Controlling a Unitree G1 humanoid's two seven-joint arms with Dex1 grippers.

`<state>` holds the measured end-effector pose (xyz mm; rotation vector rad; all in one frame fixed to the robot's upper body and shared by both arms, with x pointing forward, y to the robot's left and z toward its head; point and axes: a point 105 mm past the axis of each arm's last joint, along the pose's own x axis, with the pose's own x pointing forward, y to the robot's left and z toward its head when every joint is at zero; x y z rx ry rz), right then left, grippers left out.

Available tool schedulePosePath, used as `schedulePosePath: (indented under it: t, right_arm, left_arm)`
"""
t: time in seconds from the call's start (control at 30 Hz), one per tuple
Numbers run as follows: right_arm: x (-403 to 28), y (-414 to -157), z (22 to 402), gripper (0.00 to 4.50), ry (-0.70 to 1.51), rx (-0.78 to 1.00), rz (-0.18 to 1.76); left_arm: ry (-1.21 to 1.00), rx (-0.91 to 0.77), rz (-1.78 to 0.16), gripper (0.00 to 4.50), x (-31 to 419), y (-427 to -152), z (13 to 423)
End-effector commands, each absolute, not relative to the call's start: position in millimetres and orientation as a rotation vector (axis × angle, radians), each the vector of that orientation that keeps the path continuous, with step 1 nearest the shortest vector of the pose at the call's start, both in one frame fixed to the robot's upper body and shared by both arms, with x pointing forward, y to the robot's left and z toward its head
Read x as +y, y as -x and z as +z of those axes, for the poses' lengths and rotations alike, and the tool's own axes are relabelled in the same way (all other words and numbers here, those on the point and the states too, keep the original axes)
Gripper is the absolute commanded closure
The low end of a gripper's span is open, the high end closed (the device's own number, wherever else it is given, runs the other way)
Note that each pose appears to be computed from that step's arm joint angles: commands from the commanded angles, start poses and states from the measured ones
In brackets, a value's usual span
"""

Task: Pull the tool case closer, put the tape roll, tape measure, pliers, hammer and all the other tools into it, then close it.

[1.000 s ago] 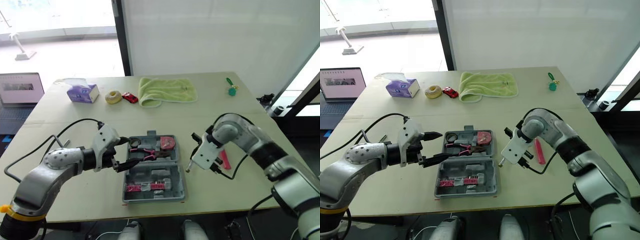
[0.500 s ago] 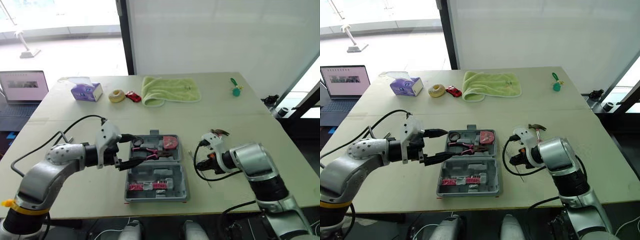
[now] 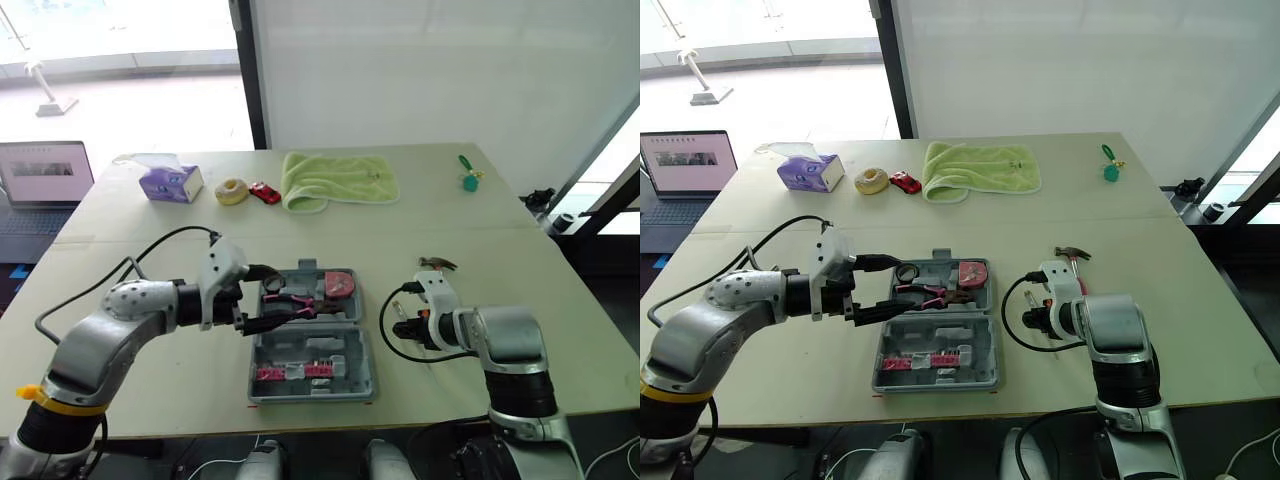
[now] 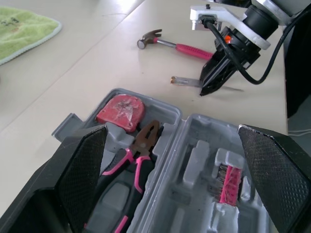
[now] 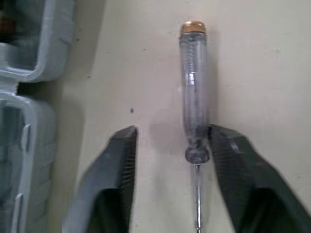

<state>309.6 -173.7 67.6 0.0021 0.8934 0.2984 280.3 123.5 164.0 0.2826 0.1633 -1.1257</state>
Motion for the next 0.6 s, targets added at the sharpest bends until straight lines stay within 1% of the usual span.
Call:
schedulePosePath:
  t: [0.03,0.13,0.17,0.23,0.27,0.3,0.4,0.5,0.6]
  right_arm:
    - [-175,-312,95,0.58,0.037,0.770,0.291]
    - [-162,-301,114,0.58,0.112,0.598,0.383]
    - [-159,-299,115,0.58,0.117,0.538,0.399]
    - [-159,-296,111,0.58,0.108,0.475,0.394]
    - [-161,-293,101,0.58,0.029,0.489,0.384]
    - [-169,-293,91,0.58,0.021,0.479,0.335]
    - [-179,-289,70,0.58,0.041,0.475,0.281]
    - [-183,-287,55,0.58,0.126,0.459,0.261]
    - [-181,-283,41,0.58,0.092,0.465,0.253]
  left_arm:
    - [-0.328,0.123,-1.128,0.00,124,-281,173]
    - [-0.328,0.114,-1.147,0.00,121,-281,174]
    - [-0.329,0.111,-1.154,0.00,120,-281,174]
    - [-0.330,0.108,-1.159,0.00,120,-282,174]
    - [-0.331,0.106,-1.160,0.00,119,-283,174]
    - [-0.335,0.104,-1.162,0.00,118,-285,175]
    - [-0.340,0.099,-1.172,0.00,116,-287,175]
    - [-0.334,0.096,-1.184,0.00,115,-286,177]
    - [-0.334,0.099,-1.199,0.00,115,-285,178]
